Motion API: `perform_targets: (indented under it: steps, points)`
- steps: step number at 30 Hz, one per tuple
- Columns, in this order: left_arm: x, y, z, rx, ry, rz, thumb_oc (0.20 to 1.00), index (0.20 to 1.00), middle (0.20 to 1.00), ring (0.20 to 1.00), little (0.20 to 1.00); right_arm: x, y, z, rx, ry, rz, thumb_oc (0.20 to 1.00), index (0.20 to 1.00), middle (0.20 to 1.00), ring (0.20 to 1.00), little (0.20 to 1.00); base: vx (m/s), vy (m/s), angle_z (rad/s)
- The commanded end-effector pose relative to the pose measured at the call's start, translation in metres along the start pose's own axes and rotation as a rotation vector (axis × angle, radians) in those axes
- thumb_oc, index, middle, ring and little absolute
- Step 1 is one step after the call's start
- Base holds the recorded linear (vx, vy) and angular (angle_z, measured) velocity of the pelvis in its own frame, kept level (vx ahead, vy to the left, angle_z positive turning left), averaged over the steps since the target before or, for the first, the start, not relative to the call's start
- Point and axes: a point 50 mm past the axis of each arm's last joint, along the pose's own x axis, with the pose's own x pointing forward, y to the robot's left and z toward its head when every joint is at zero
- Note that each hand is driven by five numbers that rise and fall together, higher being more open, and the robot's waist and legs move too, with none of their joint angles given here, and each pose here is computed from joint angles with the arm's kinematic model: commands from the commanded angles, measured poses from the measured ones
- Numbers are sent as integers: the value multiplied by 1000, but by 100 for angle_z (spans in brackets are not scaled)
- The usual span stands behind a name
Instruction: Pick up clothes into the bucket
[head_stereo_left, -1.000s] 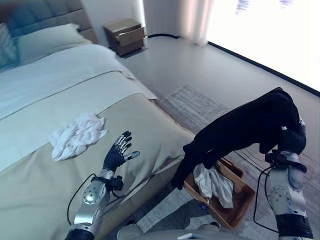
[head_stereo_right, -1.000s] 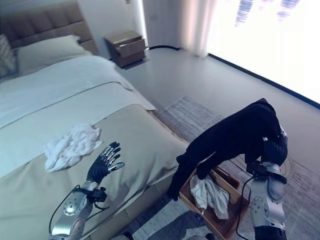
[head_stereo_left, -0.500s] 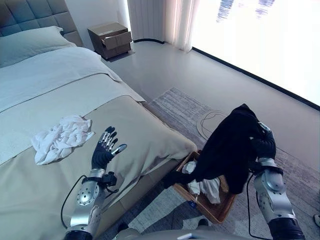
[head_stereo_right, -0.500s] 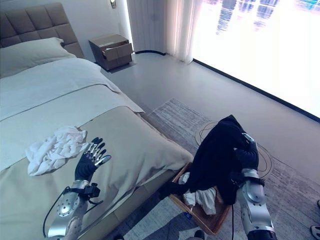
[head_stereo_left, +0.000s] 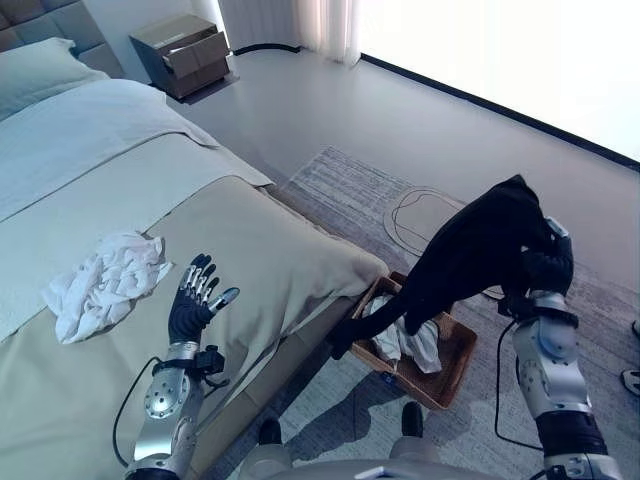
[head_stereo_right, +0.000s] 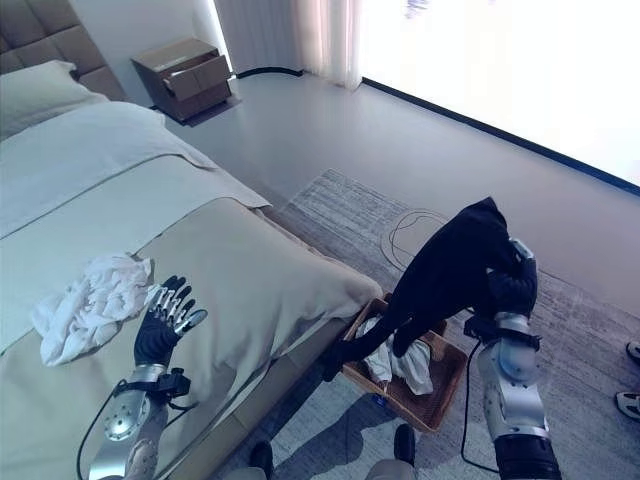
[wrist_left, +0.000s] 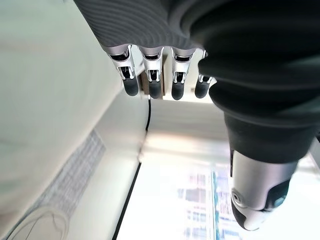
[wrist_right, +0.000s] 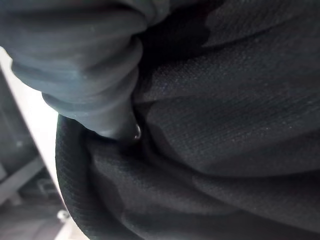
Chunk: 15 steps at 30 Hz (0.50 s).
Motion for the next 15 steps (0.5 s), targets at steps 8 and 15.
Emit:
perform_targets:
  steps: [8,15]
  points:
    - [1,0,21,11,-89,-75,1000,1000,1000,1000,1000,47,7,103,129,-469,58,200,200,200,200,200,37,7,-8]
    - [1,0,20,-6,-77,-60,1000,1000,1000,1000,1000,50,14,116,198,-506,109,200,200,200,200,200,4,0,0]
